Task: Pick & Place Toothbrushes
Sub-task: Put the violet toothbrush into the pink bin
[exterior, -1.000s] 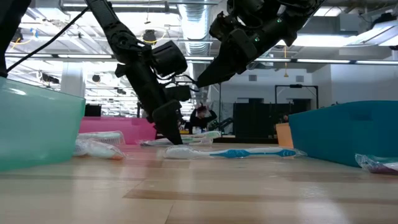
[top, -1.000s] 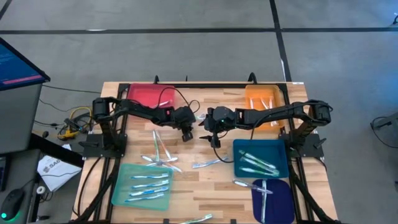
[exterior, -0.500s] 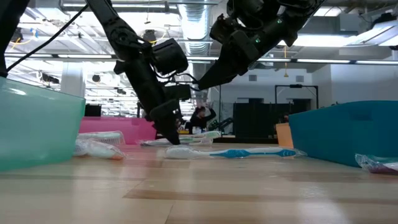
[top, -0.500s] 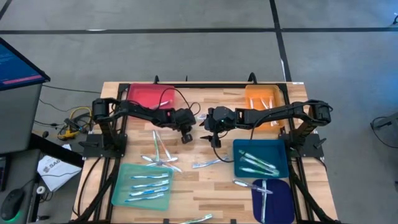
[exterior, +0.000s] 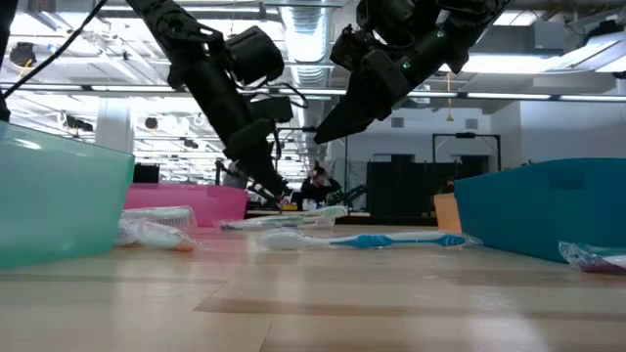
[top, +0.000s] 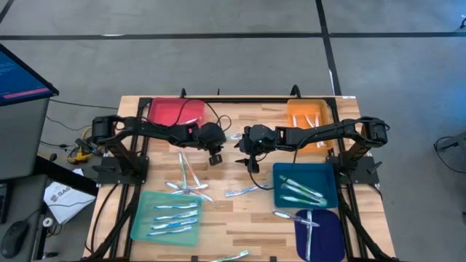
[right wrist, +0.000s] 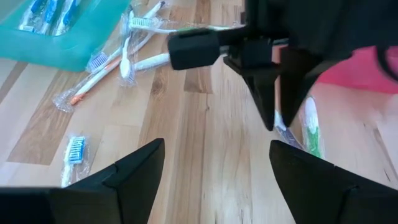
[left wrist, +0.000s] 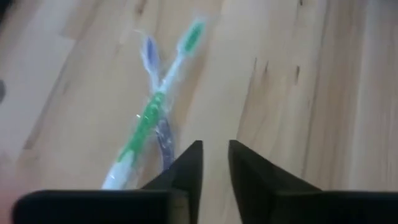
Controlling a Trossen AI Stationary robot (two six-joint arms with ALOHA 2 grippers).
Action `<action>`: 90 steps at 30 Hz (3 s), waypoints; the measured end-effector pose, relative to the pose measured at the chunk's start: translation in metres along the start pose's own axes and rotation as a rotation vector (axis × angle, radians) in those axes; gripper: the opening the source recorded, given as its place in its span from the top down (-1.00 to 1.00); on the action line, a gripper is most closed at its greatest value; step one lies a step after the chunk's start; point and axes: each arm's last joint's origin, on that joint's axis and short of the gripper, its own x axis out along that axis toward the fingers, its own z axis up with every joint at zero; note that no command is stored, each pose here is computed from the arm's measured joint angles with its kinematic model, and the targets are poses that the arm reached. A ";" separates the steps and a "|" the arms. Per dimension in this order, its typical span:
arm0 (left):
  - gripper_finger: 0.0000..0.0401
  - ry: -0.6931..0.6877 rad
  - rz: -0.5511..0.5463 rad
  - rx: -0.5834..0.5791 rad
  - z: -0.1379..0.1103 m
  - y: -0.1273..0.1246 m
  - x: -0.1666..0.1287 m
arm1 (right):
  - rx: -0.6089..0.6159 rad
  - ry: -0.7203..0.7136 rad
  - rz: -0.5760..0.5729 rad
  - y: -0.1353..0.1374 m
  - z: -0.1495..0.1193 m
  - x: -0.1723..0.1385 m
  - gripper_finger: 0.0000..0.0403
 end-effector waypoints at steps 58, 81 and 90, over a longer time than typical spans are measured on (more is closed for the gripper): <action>0.87 0.209 -0.072 0.044 -0.024 0.008 0.037 | 0.007 -0.014 -0.003 0.000 0.001 0.000 -0.42; 0.93 0.297 -0.249 0.261 -0.028 -0.032 -0.054 | 0.027 -0.016 0.007 0.004 0.002 0.000 -0.42; 0.93 0.488 -0.035 0.179 -0.043 -0.015 -0.063 | 0.027 -0.016 0.007 0.004 0.002 0.000 -0.42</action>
